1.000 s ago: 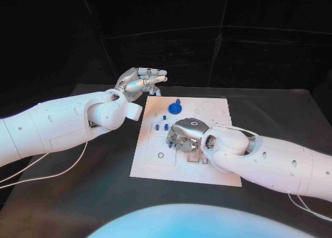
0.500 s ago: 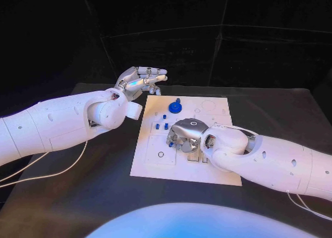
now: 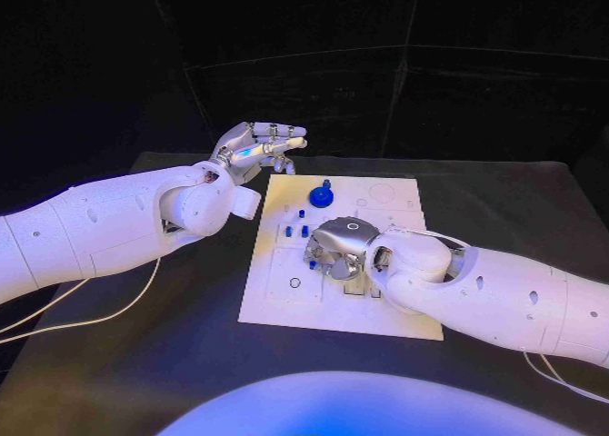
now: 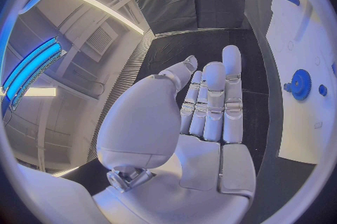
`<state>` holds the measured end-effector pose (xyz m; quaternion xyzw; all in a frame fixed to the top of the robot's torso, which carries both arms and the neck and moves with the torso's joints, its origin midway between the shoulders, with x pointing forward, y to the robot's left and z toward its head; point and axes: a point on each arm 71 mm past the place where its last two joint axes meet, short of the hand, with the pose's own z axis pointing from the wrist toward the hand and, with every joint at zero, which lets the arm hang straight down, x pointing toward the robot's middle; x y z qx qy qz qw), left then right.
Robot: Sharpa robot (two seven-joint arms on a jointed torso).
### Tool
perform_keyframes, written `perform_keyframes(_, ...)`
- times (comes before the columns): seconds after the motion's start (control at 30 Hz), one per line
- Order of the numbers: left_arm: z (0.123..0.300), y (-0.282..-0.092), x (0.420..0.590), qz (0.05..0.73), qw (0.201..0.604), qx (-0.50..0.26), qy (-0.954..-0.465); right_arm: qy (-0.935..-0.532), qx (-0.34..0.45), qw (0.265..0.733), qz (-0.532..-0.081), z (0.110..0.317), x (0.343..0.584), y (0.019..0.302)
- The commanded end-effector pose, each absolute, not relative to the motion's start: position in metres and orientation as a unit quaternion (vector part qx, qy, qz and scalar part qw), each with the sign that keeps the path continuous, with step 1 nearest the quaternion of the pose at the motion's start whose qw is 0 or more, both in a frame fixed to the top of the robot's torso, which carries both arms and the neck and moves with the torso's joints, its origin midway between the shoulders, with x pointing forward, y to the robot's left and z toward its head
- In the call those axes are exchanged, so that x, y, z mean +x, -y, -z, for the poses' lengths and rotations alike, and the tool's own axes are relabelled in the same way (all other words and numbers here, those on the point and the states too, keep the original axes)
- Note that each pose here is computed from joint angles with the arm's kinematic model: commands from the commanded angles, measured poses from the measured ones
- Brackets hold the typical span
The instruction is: Assemble the parts on the task board
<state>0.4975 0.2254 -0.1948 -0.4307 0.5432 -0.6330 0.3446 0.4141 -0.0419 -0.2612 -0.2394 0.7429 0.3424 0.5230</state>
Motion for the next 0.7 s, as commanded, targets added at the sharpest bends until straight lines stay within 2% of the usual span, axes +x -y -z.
perform_keyframes(0.03,0.193,-0.224,0.498,0.639,0.339,-0.428,-0.542,-0.751,-0.235,0.517,-0.336,0.263,0.416,0.043)
perform_keyframes(0.37,0.193,-0.224,0.498,0.638,0.339,-0.429,-0.542,-0.742,-0.222,0.524,-0.353,0.260,0.416,0.044)
perform_keyframes(0.7,0.193,-0.225,0.498,0.638,0.339,-0.429,-0.542,-0.713,-0.196,0.556,-0.380,0.250,0.413,0.056)
